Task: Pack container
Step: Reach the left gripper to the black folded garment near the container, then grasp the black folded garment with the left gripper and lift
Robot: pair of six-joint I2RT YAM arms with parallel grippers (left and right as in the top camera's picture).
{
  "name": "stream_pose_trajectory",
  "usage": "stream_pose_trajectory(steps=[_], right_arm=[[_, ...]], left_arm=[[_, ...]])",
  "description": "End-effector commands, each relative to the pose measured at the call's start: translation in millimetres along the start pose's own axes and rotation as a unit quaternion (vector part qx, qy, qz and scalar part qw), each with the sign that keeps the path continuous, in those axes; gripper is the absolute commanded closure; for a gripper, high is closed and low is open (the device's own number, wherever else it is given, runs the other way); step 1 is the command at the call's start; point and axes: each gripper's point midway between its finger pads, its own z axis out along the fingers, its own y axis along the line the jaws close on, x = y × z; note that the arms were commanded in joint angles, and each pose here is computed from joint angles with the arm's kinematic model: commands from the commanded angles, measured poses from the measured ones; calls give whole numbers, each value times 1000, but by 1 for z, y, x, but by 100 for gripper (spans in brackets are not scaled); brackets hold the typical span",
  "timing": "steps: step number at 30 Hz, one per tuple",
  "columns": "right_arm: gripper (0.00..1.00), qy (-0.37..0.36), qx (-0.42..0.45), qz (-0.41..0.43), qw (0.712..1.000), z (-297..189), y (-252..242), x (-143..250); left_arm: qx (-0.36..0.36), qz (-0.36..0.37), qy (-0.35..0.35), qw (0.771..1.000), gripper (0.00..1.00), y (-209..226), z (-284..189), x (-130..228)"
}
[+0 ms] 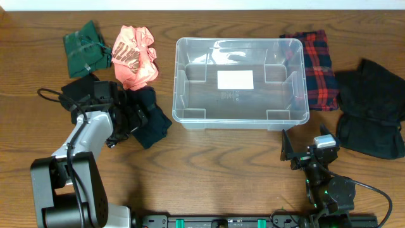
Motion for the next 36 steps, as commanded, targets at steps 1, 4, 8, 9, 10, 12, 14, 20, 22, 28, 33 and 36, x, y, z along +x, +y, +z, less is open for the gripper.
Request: stream_pose_trajectory(steps=[1, 4, 8, 9, 10, 12, 14, 20, 22, 28, 33, 36], right_arm=[[1, -1, -4, -8, 1000, 0, 2, 0], [1, -1, -4, -8, 1000, 0, 2, 0], [1, -1, -4, -8, 1000, 0, 2, 0], [1, 0, -4, -8, 1000, 0, 2, 0], [1, 0, -4, -8, 1000, 0, 2, 0], [1, 0, -4, -8, 1000, 0, 2, 0], [1, 0, -4, -8, 1000, 0, 2, 0], [1, 0, -4, -8, 1000, 0, 2, 0], [1, 0, -4, -8, 1000, 0, 2, 0], [1, 0, -4, -8, 1000, 0, 2, 0], [1, 0, -4, -8, 1000, 0, 2, 0], [1, 0, -4, -8, 1000, 0, 2, 0]], left_arm=[[12, -5, 5, 1000, 2, 0, 9, 7], [24, -6, 5, 1000, 2, -2, 14, 10], [23, -12, 8, 1000, 2, 1, 18, 16], [22, -14, 9, 1000, 1, 2, 18, 16], [22, -13, 11, 1000, 5, 2, 18, 17], [26, -13, 14, 999, 15, 0, 18, 18], [31, -13, 16, 999, 25, -1, 18, 19], [31, -13, 16, 999, 42, -1, 18, 19], [31, -13, 16, 999, 48, -1, 18, 19], [31, -13, 16, 999, 60, -1, 18, 19], [32, -13, 14, 999, 73, -2, 18, 18], [33, -13, 13, 999, 86, -2, 17, 17]])
